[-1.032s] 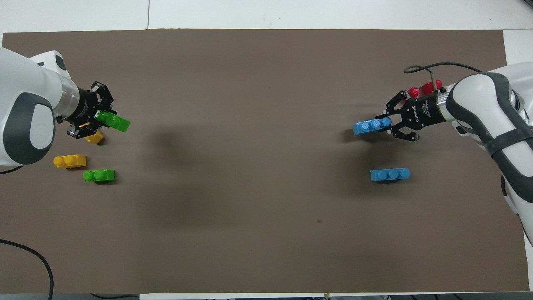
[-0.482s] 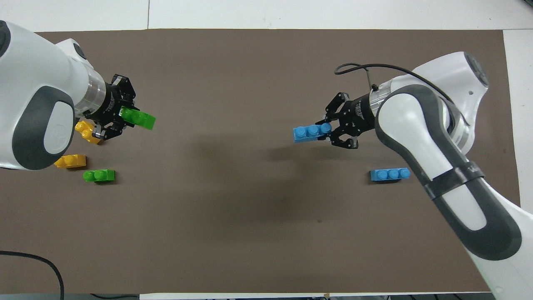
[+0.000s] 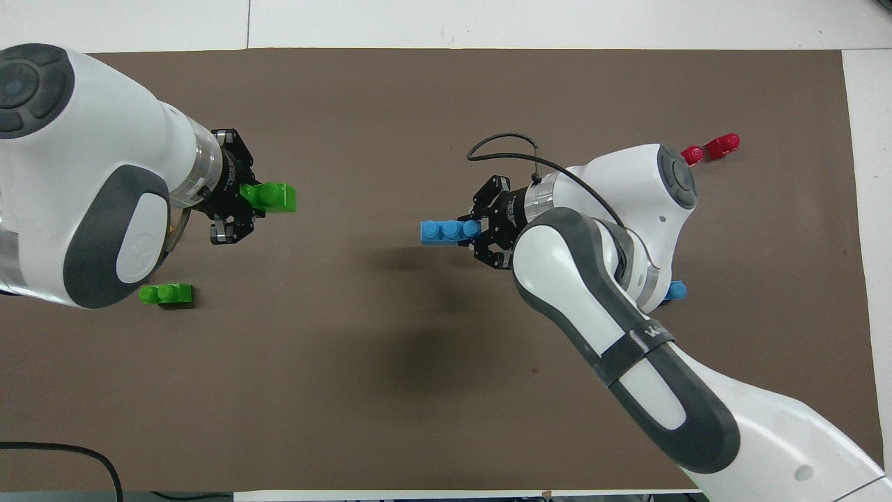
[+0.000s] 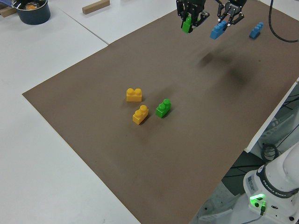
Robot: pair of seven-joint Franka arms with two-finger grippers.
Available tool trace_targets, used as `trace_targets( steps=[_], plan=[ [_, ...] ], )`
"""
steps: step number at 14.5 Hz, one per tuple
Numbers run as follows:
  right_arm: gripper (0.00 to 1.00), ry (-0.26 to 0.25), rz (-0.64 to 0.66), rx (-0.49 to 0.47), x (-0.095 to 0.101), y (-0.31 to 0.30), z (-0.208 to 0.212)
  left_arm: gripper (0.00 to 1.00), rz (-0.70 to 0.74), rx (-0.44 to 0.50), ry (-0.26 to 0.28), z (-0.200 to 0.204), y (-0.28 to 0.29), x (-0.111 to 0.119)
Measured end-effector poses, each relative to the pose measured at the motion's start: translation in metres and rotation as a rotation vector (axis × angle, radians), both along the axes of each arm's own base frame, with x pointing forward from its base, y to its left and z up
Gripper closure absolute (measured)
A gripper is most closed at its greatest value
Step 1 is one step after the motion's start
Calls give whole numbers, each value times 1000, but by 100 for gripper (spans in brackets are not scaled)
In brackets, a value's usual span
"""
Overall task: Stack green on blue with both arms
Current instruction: 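Lift the green brick with the left gripper while the right gripper carries blue inward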
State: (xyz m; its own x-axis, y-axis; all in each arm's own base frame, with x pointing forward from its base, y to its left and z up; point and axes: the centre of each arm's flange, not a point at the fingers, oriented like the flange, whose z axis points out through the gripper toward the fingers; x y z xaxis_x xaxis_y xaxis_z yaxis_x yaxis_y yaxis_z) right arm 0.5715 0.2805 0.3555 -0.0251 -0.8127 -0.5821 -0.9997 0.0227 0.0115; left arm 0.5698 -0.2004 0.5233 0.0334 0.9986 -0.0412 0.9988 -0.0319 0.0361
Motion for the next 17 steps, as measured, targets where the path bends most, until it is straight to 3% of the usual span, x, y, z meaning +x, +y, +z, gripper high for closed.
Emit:
trace_targets(
  steps=[10,17],
  plan=[
    [66,-12,-44,-26,-17,25,-54,66,5,-16,-12,-27,-104,-47],
    [66,-31,-34,2,-23,17,-69,66,45,-11,-37,-62,-143,-64]
  ],
)
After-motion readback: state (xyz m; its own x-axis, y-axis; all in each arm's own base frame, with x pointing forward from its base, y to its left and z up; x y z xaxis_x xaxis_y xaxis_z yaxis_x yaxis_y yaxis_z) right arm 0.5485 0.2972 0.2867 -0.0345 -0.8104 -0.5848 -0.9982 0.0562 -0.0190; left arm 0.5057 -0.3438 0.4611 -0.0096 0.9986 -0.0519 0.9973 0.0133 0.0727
